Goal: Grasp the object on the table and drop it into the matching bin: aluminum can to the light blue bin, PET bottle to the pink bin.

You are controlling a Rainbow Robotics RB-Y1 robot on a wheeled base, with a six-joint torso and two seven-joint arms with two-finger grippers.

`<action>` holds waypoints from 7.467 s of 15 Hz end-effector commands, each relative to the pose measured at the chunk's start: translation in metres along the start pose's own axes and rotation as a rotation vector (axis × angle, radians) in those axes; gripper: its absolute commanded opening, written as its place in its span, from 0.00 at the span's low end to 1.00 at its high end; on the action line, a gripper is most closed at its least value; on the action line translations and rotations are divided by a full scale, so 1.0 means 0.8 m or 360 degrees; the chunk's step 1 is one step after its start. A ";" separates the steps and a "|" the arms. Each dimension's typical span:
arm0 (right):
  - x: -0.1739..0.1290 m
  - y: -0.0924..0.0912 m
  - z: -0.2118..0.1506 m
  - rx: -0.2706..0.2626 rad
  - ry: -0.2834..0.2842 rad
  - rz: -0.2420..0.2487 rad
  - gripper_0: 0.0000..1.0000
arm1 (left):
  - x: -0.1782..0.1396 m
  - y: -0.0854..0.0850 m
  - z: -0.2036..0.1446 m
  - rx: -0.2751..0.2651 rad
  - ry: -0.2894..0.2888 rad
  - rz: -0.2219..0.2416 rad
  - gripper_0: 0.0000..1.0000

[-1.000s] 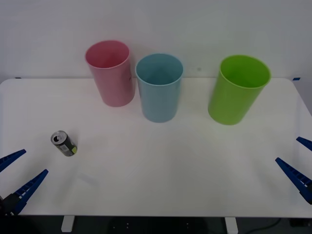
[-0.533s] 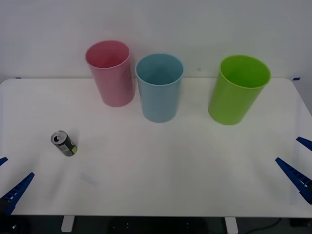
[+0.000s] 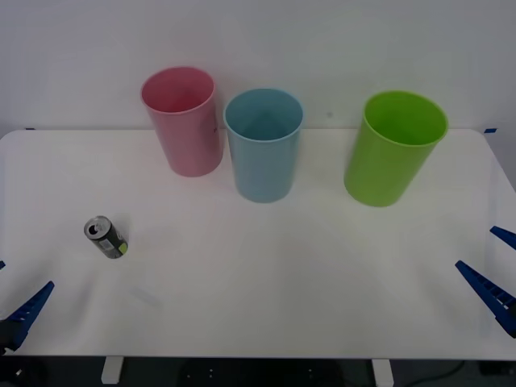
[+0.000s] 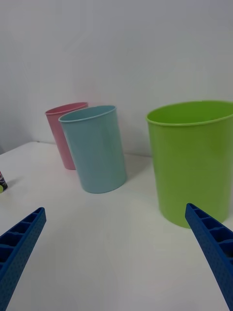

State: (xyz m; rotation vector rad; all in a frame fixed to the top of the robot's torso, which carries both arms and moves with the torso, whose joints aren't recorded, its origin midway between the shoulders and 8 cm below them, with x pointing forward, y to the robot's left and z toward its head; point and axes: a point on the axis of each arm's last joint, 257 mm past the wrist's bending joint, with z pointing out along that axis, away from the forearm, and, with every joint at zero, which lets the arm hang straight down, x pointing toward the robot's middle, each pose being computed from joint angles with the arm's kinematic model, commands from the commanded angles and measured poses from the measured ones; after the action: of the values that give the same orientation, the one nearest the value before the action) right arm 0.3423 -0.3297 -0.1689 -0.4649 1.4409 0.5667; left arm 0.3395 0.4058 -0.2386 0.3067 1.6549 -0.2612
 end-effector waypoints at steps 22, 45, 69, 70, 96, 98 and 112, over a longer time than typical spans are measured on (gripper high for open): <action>0.000 0.000 0.000 0.0000 0.0000 0.0000 1.00 | 0.076 -0.014 0.149 -0.0021 0.0059 0.0019 1.00; 0.000 0.000 0.000 0.0000 0.0000 0.0000 1.00 | 0.070 -0.033 0.230 -0.0024 0.0022 0.0026 1.00; 0.000 0.000 0.000 0.0000 0.0000 0.0000 1.00 | 0.000 -0.054 0.224 0.0035 -0.0174 -0.0011 0.00; 0.000 0.000 0.000 0.0000 0.0000 0.0000 1.00 | -0.006 -0.056 0.225 0.0041 -0.0189 -0.0016 0.00; 0.000 0.000 0.000 0.0000 0.0000 0.0000 1.00 | -0.252 -0.132 0.230 0.0373 -0.0708 -0.0210 0.00; 0.000 0.000 0.000 0.0000 0.0000 0.0000 1.00 | -0.268 -0.140 0.240 0.0409 -0.0719 -0.0219 0.00; 0.000 0.000 0.000 0.0000 0.0000 0.0000 1.00 | -0.337 -0.226 0.348 0.0487 -0.0693 -0.0191 0.00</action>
State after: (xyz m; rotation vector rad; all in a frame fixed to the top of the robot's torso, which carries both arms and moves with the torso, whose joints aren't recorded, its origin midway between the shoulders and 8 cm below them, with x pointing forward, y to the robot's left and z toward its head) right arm 0.3422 -0.3297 -0.1690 -0.4647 1.4411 0.5667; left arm 0.5573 0.1335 -0.0024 0.3526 1.2010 -0.6362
